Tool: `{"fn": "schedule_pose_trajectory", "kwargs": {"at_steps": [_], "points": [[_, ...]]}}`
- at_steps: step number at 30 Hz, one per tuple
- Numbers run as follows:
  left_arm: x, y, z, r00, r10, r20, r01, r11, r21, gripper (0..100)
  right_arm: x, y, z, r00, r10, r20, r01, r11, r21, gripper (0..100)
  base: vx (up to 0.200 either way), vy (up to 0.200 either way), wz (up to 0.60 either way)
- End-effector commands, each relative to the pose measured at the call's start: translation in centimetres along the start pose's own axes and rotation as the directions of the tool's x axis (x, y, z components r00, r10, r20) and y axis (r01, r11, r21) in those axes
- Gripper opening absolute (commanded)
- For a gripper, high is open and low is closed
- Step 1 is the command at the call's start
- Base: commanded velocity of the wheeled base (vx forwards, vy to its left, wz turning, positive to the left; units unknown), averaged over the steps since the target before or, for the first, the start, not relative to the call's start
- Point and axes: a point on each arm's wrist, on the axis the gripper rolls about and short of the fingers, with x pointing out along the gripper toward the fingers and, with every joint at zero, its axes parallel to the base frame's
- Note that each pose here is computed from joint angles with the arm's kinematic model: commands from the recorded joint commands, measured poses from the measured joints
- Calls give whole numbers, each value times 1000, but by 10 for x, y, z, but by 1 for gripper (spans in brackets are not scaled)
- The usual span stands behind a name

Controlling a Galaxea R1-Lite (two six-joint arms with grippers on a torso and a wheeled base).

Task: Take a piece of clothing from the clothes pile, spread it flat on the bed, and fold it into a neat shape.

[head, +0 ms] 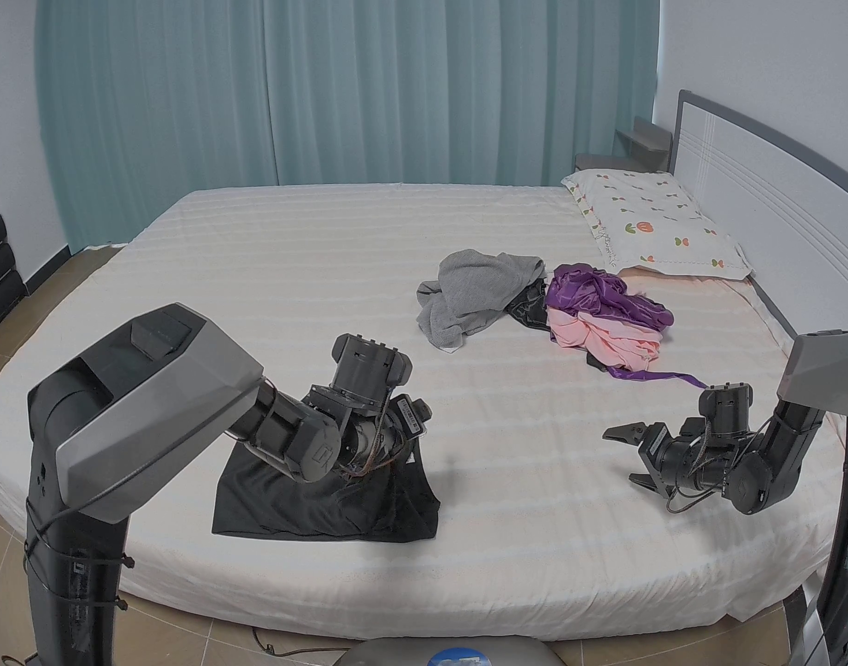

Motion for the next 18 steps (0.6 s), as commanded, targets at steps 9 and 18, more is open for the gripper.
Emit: {"fn": "schedule_pose_trajectory", "kwargs": {"at_steps": [9, 18], "points": [[-45, 14, 29, 992, -62, 105, 72, 993, -97, 100, 0, 0, -1, 1000, -1, -3, 1, 1000, -5, 100, 0, 0, 0], [-49, 59, 43, 992, 1, 128, 27, 976, -217, 100, -1, -1, -1, 1000, -5, -4, 5, 1000, -6, 100, 0, 0, 0]]}}
